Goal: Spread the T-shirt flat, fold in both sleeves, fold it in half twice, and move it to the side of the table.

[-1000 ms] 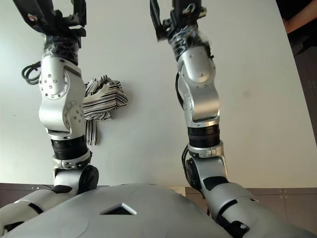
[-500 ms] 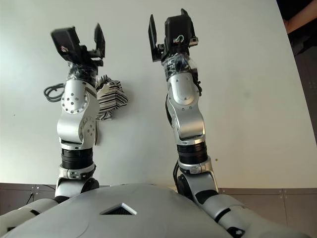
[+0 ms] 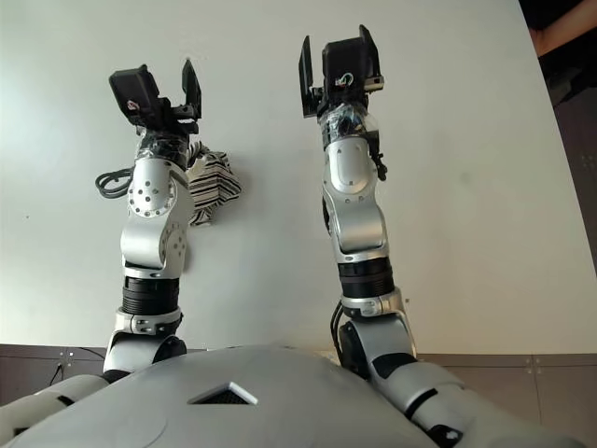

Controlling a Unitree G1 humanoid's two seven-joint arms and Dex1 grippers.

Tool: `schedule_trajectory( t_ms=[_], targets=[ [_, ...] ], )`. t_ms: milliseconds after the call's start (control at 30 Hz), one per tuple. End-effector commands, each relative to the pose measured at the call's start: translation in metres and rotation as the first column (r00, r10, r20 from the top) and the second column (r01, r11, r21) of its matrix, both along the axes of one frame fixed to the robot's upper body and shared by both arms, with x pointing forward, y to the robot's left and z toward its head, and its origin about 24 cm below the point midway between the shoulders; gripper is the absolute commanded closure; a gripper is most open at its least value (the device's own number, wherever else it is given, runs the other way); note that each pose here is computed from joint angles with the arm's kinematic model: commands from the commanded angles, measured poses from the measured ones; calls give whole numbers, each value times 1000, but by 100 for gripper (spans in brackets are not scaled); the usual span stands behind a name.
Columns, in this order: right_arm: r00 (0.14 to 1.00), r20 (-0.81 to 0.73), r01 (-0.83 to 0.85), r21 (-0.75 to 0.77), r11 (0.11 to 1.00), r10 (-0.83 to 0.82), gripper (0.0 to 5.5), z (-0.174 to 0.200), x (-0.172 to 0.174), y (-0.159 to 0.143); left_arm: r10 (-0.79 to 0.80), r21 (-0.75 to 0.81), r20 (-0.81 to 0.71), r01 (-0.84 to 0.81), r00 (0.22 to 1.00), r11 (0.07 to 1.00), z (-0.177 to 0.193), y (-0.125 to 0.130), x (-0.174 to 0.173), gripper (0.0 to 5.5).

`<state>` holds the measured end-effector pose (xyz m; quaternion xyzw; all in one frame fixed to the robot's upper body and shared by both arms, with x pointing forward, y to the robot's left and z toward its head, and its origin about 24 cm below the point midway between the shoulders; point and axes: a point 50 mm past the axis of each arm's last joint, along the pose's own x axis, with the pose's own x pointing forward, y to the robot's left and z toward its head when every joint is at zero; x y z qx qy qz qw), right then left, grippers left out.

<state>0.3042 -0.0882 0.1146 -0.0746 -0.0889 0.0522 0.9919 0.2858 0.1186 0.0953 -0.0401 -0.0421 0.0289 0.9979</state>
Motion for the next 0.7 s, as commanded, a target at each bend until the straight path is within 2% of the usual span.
schedule_trajectory(
  t_ms=[33, 167, 267, 333, 400, 467, 567, 700],
  targets=[
    [997, 15, -72, -47, 996, 73, 182, 10, 7, 7, -28, 34, 80, 25, 996, 999, 18, 4, 14, 206],
    [984, 21, -172, -85, 981, 175, 182, 14, 10, 6, -76, 65, 100, 70, 992, 995, 17, 22, 6, 206],
    [923, -71, -379, 9, 925, 378, 182, 10, -5, 7, -264, 12, 157, 266, 952, 964, 39, 38, -9, 206],
    [839, -127, -532, 13, 846, 530, 182, 6, -23, 6, -438, 110, 142, 425, 888, 898, 56, 63, -19, 206],
    [771, -158, -630, -47, 775, 617, 182, 5, -34, 9, -539, 299, 3, 514, 842, 804, 62, 93, -31, 206],
    [754, -191, -653, -108, 749, 629, 182, 0, -35, 18, -583, 437, -208, 608, 785, 662, 51, 113, -41, 206],
    [762, -301, -641, -222, 735, 574, 182, -22, -33, 38, -581, 489, -431, 720, 691, 493, 27, 124, -48, 206],
    [733, -443, -672, -349, 653, 517, 182, -51, -40, 64, -603, 468, -509, 785, 614, 405, 16, 126, -57, 206]
  ],
)
